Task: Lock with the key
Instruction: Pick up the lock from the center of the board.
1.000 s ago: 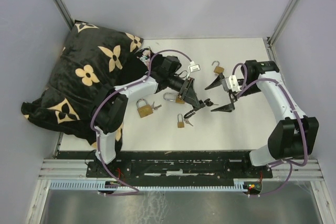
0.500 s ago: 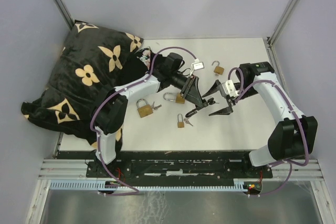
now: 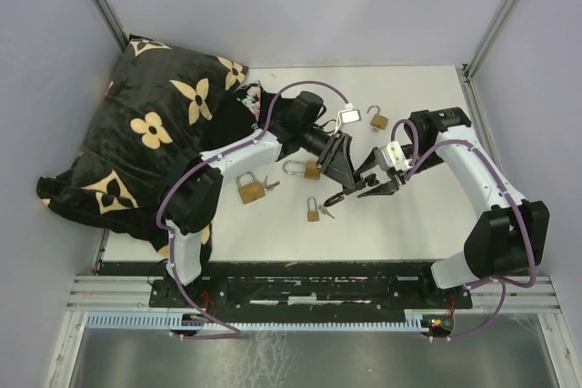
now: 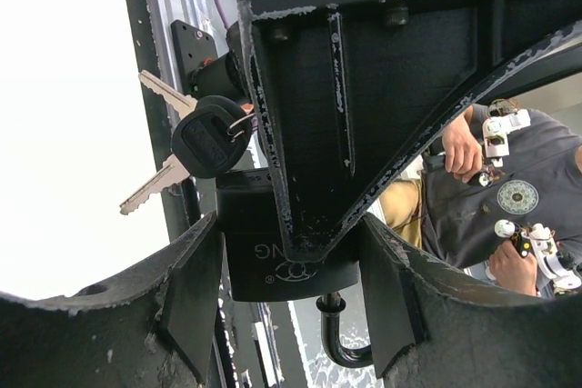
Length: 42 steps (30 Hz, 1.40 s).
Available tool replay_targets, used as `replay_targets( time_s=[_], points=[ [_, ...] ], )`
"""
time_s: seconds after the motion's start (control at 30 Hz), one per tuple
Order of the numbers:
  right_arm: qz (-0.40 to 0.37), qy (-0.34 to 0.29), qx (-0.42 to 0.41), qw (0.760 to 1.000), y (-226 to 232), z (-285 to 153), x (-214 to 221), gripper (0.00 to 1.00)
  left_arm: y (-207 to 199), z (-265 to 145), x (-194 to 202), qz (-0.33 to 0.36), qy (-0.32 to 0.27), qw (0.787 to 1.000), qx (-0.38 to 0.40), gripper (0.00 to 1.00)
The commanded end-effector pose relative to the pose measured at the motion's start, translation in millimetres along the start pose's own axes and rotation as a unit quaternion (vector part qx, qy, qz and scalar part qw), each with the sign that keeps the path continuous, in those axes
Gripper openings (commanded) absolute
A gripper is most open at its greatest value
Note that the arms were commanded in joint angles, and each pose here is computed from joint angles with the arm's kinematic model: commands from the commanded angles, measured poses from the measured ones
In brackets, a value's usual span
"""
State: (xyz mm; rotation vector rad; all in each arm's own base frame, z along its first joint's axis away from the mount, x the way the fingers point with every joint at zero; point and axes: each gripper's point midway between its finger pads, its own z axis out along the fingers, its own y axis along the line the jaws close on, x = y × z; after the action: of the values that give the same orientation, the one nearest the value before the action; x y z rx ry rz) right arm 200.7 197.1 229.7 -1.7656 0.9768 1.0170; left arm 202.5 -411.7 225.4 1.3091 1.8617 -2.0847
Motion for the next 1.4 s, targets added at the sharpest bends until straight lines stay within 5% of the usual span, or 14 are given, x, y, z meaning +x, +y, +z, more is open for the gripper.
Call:
replay_targets(
  time_s=[0.0,0.23,0.5,1.13,1.37],
  points=[
    [-0.080,-0.001,0.001,0.997,1.0,0.5,-12.3,0.54,-44.8,-3.1,-18.3,0.043,0.011,0.998,0.044,0.14],
    [-0.080,0.017,0.017,0.997,-3.9,1.9,-9.8,0.28,-50.2,-0.7,-20.7,0.049,0.012,0.998,0.046,0.18],
    [-0.077,0.021,0.047,0.996,-6.9,-2.4,-22.8,0.02,-52.6,-3.4,-24.3,0.063,-0.005,0.998,0.021,0.49],
    [-0.041,0.004,0.086,0.995,-14.2,-3.3,-30.5,0.02,-41.9,-6.7,5.6,0.041,0.009,0.999,0.022,0.72],
    [-0.029,-0.011,0.071,0.997,-1.0,0.2,-34.6,0.02,-28.7,-16.0,-19.7,0.035,-0.037,0.998,-0.032,0.76]
  ],
)
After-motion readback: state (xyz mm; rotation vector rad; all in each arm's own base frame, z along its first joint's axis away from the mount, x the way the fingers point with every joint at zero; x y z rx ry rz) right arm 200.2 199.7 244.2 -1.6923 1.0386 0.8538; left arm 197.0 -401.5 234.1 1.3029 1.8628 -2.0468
